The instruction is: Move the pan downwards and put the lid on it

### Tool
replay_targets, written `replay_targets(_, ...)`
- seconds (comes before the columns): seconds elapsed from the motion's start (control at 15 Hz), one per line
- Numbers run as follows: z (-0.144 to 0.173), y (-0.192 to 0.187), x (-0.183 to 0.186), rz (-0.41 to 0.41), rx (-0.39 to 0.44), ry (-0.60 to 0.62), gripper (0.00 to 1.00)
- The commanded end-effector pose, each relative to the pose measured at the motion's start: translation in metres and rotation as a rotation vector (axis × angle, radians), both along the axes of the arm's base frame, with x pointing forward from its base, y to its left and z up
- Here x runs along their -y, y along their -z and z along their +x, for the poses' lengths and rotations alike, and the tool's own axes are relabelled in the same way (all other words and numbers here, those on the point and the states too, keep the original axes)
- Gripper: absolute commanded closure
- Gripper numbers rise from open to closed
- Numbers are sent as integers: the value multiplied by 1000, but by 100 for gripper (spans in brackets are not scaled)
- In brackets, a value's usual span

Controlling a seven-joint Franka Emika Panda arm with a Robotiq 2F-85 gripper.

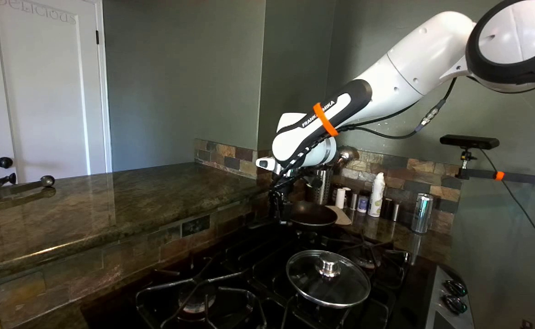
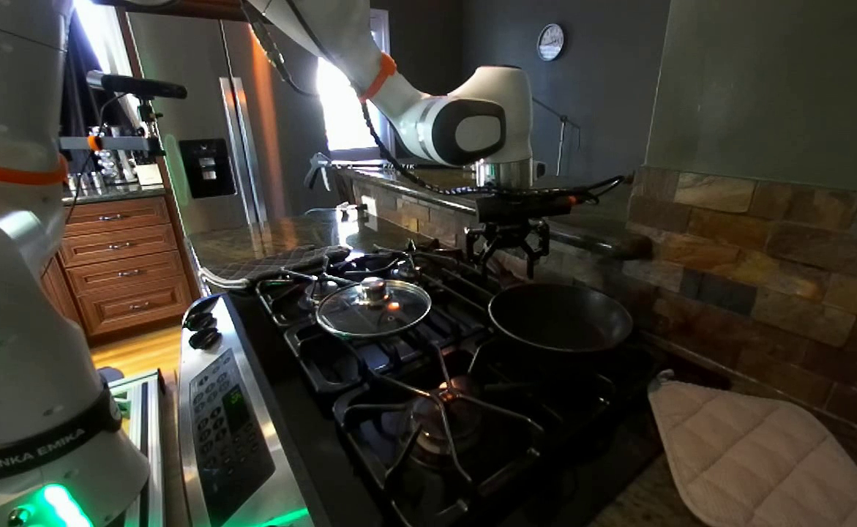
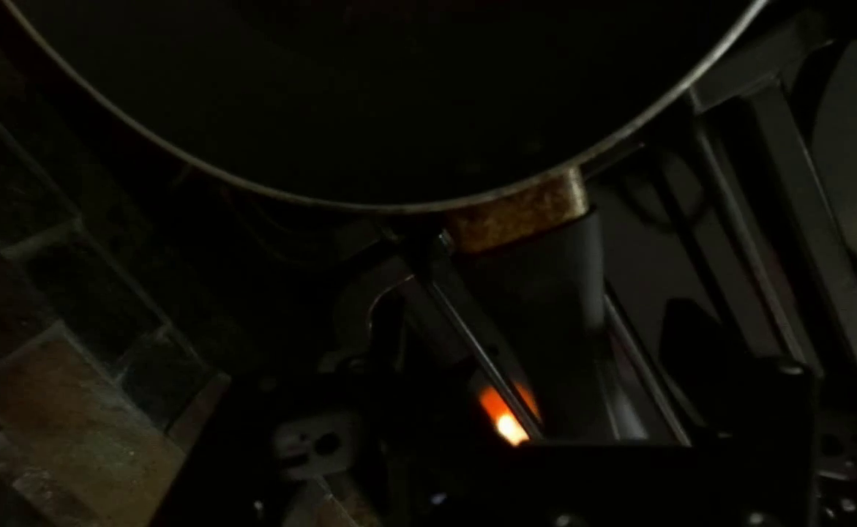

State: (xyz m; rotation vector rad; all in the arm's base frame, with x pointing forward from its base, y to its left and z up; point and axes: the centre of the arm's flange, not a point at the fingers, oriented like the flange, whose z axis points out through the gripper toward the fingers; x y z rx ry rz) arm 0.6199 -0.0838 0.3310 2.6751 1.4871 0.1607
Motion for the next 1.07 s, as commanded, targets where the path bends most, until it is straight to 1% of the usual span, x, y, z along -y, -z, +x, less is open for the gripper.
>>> replay_targets(0.0,4,5,5,-32,-2,-13,0)
replay_targets(0.2,2,10,7,-50,-14,-29,1)
replay_targets(0.27,1,12,7,-55,-17,-36,0)
replay_targets(0.33,1,13,7,-58,-20,-39,2)
replay_targets(0.4,1,14,7,-59,-22,-42,7)
replay_targets(0.47,1,15,8,-60,-24,-44,16)
replay_targets(0.53,2,15,8,-61,-26,-43,31)
replay_targets(0.8,1,15,10,-61,-26,-42,64)
replay_targets(0.93,1,15,11,-63,-26,-41,77)
replay_targets(1.0,1,15,11,-63,-27,-40,78)
